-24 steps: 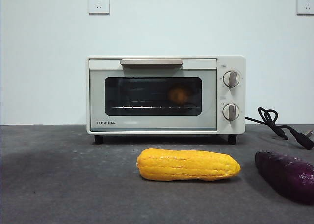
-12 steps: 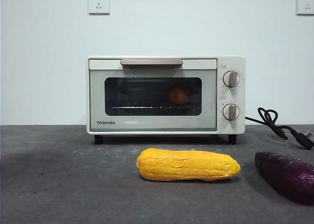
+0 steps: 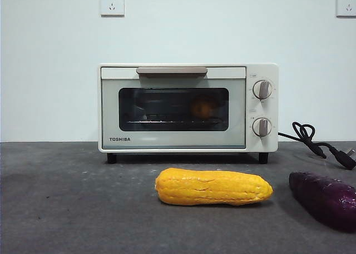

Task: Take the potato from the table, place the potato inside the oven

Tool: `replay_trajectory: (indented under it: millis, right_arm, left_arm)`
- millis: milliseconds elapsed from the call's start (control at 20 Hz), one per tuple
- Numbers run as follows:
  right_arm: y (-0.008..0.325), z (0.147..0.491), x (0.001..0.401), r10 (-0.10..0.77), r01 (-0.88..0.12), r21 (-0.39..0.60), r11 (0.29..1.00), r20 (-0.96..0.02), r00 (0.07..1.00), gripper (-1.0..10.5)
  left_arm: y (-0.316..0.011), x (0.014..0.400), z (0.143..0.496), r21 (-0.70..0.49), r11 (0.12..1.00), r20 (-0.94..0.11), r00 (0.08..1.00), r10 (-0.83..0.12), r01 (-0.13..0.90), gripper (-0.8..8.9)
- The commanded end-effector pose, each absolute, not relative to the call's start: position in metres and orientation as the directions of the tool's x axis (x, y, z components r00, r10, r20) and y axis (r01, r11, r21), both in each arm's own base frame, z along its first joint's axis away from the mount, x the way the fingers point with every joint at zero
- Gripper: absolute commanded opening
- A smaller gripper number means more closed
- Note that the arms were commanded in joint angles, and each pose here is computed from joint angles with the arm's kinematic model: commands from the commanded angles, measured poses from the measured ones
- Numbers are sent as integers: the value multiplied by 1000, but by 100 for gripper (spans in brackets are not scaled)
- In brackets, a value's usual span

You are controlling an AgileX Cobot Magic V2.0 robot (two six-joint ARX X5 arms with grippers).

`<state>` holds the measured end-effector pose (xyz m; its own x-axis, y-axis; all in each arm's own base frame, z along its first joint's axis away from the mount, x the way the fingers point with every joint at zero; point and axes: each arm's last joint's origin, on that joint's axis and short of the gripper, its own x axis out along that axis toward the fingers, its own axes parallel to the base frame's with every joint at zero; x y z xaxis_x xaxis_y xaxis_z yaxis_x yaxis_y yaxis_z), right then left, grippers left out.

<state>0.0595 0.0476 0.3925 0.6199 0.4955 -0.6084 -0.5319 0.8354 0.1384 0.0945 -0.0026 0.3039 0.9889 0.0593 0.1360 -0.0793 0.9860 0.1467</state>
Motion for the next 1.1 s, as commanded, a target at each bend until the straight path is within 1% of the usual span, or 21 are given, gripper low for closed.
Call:
replay_trajectory:
  millis: [50,200,300,500,700,750,950,1100]
  right_arm:
    - [48,391,60,495,-527,145,837,-610,619,1]
    - [48,391,60,495,-527,145,837,-610,619,1]
    - [48,391,60,495,-527,145,837,-610,619,1]
    - [48,391,60,495,-527,145,837,-610,619,1]
    - [48,391,60,495,-527,145,837,-611,618,1]
    - [48,391,60,495,-527,145,837,-611,618,1]
    - [48,391,60,494,-527,144,838,-611,618,1]
    - [48,391,60,494,-527,144,838,-611,618,1]
  left_arm:
    - [-2,98,261,167,982,87,994,73,-86,-4]
    - [-2,99,215,177,981,14,997,75,-76,-4]
    - [-2,100,192,179,981,-18,997,75,-70,-4]
    - [-2,99,161,181,981,-54,996,74,-64,-4]
    - [-1,96,150,187,981,-151,986,73,-44,-4]
    - [-2,96,147,169,985,-178,981,71,-41,-4]
    - [-4,96,147,60,998,-177,984,-3,14,-4]
    - [-4,96,147,60,998,-177,984,-3,14,-4]
